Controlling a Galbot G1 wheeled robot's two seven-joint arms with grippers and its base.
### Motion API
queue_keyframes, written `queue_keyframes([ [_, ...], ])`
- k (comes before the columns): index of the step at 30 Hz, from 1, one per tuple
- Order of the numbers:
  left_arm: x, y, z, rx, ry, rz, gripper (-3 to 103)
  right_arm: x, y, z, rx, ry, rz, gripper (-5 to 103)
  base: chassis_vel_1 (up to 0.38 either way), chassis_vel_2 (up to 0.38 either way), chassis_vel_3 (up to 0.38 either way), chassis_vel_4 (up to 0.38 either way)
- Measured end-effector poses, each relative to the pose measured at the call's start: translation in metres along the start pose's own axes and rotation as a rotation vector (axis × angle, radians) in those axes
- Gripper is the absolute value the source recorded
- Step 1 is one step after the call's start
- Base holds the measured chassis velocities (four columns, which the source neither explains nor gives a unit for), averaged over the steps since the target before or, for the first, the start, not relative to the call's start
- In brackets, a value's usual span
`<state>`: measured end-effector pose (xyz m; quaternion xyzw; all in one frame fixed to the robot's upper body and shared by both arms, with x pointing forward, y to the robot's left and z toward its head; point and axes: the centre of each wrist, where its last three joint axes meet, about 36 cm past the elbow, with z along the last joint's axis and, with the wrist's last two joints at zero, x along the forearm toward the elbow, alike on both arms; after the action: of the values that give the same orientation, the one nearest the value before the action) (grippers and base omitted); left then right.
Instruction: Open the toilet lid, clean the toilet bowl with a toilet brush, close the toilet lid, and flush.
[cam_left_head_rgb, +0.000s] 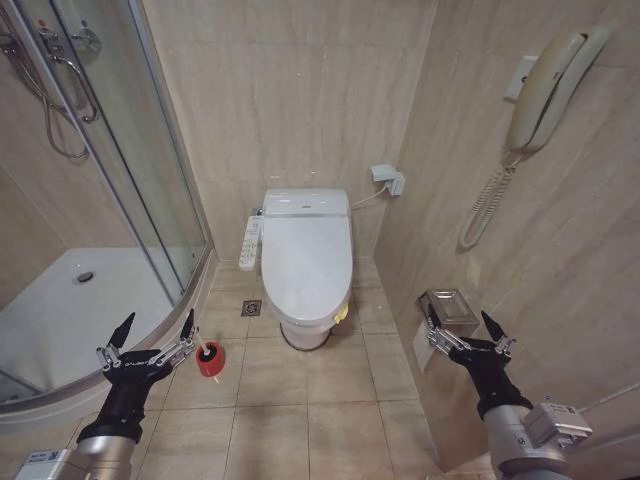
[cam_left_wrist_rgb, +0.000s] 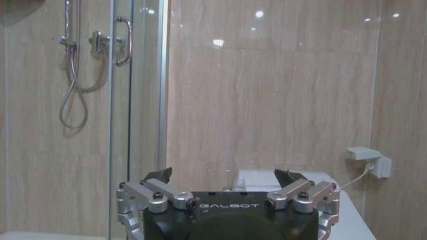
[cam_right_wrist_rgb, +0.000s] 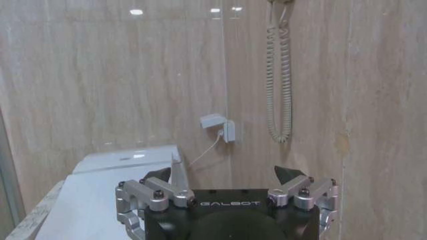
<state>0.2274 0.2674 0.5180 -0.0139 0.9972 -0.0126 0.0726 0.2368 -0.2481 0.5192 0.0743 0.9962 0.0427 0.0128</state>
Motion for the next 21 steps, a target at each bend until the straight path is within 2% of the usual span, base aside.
queue_keyframes([
  [21, 0.0, 0.0, 0.0, 0.0, 0.0, 0.0, 100, 0.0, 0.0, 0.0, 0.0, 0.0, 0.0, 100, 0.0, 0.0, 0.0, 0.0],
])
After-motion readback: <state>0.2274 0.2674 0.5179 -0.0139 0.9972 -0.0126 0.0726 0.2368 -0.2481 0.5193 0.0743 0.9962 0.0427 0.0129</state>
